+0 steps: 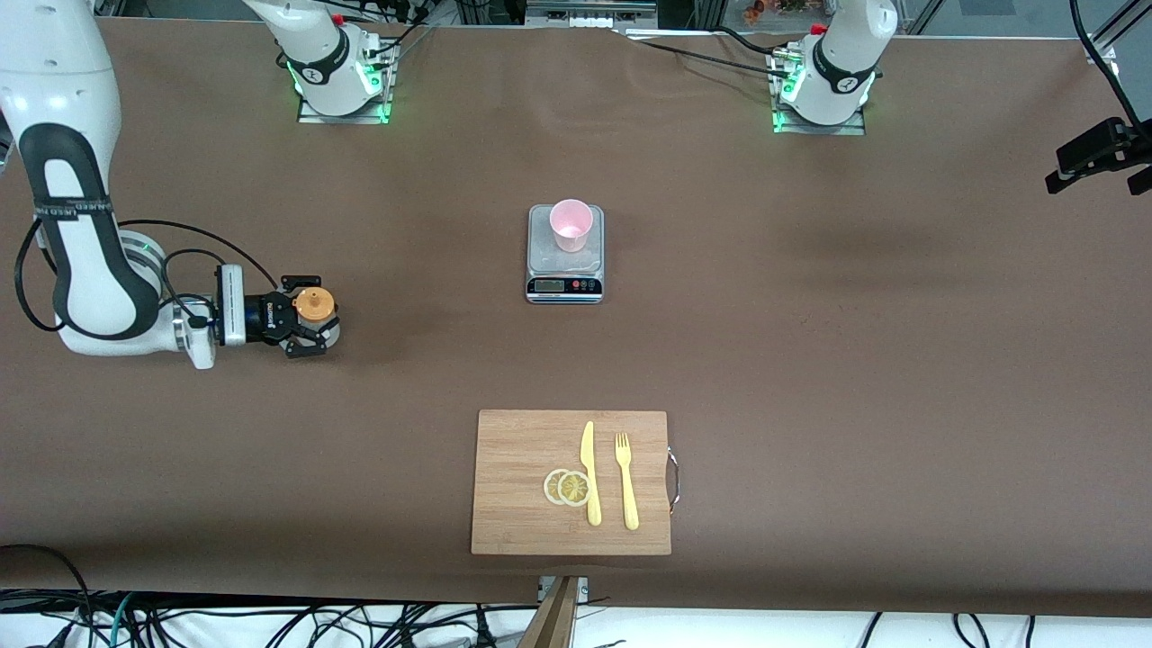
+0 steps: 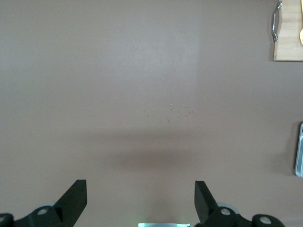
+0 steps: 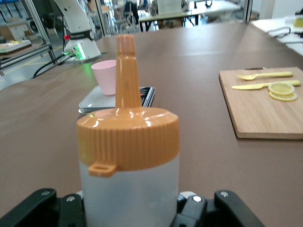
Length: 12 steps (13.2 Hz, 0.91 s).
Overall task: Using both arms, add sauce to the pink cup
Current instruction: 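Withdraw the left gripper while the right gripper grasps the sauce bottle, then lift the sauce bottle with the right gripper and tilt it over the cup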
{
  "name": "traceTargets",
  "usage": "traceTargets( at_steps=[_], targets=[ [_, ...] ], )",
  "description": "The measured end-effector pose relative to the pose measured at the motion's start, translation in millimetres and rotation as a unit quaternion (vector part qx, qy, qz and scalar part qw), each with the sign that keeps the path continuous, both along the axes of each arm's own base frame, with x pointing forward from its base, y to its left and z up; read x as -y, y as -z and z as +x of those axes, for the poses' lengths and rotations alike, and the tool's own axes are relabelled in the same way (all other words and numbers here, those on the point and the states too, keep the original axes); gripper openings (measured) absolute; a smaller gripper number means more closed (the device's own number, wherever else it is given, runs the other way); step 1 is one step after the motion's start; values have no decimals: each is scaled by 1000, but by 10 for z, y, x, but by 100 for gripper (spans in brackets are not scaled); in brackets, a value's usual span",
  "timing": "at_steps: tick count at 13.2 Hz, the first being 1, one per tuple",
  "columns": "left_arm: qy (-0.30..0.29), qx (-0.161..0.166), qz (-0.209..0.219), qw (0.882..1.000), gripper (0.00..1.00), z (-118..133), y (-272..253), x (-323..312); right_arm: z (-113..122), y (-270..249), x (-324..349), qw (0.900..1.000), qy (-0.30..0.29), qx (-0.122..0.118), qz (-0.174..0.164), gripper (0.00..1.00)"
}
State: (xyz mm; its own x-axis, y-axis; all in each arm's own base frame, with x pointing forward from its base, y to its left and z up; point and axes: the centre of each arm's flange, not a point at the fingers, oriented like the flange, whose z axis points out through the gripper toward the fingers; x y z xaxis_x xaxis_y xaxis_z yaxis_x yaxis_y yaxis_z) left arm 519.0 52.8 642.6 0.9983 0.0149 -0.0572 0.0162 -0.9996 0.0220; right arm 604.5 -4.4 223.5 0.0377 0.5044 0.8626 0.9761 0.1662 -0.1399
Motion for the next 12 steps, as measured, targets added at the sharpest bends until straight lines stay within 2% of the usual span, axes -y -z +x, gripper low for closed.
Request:
traceTargets(
  at_steps=[3, 6, 10, 12],
  targets=[
    [-1, -2, 4, 1000, 100, -26, -36, 321, 83, -436, -384, 995, -6, -17, -98, 22],
    [1, -5, 4, 1000, 100, -31, -12, 363, 62, -771, -857, 982, -10, -42, -183, 22],
    [0, -9, 4, 1000, 100, -35, 11, 358, -26, -931, -1516, 966, -22, -65, -248, 22],
    [0, -10, 4, 1000, 100, -36, 21, 355, -87, -997, -1831, 952, -30, -66, -299, 22]
  ],
)
